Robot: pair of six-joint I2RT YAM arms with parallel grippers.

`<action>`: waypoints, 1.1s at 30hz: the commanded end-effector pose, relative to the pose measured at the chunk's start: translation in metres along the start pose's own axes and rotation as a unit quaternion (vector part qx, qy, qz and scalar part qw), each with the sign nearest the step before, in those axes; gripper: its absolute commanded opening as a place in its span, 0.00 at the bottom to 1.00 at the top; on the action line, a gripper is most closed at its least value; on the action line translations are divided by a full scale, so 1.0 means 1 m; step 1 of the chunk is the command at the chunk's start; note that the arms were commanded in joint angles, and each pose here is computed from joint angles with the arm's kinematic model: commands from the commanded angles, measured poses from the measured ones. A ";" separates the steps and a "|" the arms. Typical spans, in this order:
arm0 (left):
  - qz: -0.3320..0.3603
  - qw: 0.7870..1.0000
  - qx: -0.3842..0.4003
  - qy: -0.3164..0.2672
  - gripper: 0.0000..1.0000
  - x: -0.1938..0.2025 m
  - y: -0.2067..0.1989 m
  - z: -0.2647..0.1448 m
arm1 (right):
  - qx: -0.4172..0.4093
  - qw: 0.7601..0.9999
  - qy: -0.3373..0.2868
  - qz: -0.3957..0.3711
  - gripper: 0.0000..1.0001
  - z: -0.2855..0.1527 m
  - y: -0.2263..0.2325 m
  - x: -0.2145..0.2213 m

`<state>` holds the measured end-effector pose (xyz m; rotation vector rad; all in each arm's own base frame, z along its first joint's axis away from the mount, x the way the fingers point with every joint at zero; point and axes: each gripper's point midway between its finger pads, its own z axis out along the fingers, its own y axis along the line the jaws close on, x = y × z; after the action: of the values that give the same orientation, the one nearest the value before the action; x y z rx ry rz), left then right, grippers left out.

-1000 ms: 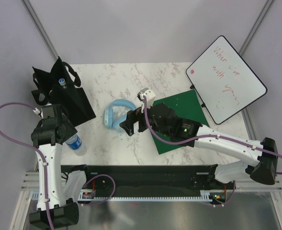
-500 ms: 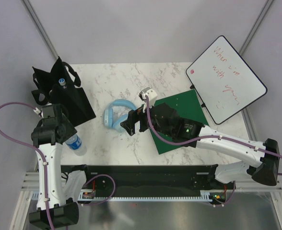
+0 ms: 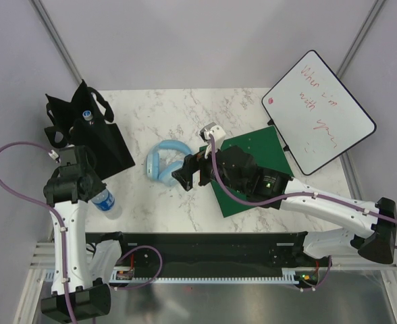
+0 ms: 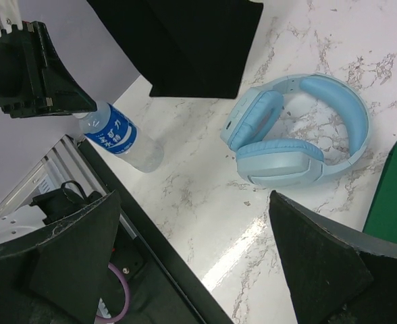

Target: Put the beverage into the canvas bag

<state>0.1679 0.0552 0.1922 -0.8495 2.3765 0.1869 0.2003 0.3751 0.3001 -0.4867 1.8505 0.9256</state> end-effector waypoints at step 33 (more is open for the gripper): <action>0.031 0.947 0.278 -0.157 0.02 -0.180 -0.149 -0.157 | 0.038 0.998 -0.056 -0.005 0.98 -0.021 -0.009 -0.041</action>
<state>0.2567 0.0043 0.3581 -0.5360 2.2416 -0.1807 0.2075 0.3642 0.3013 -0.4461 1.8506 0.8636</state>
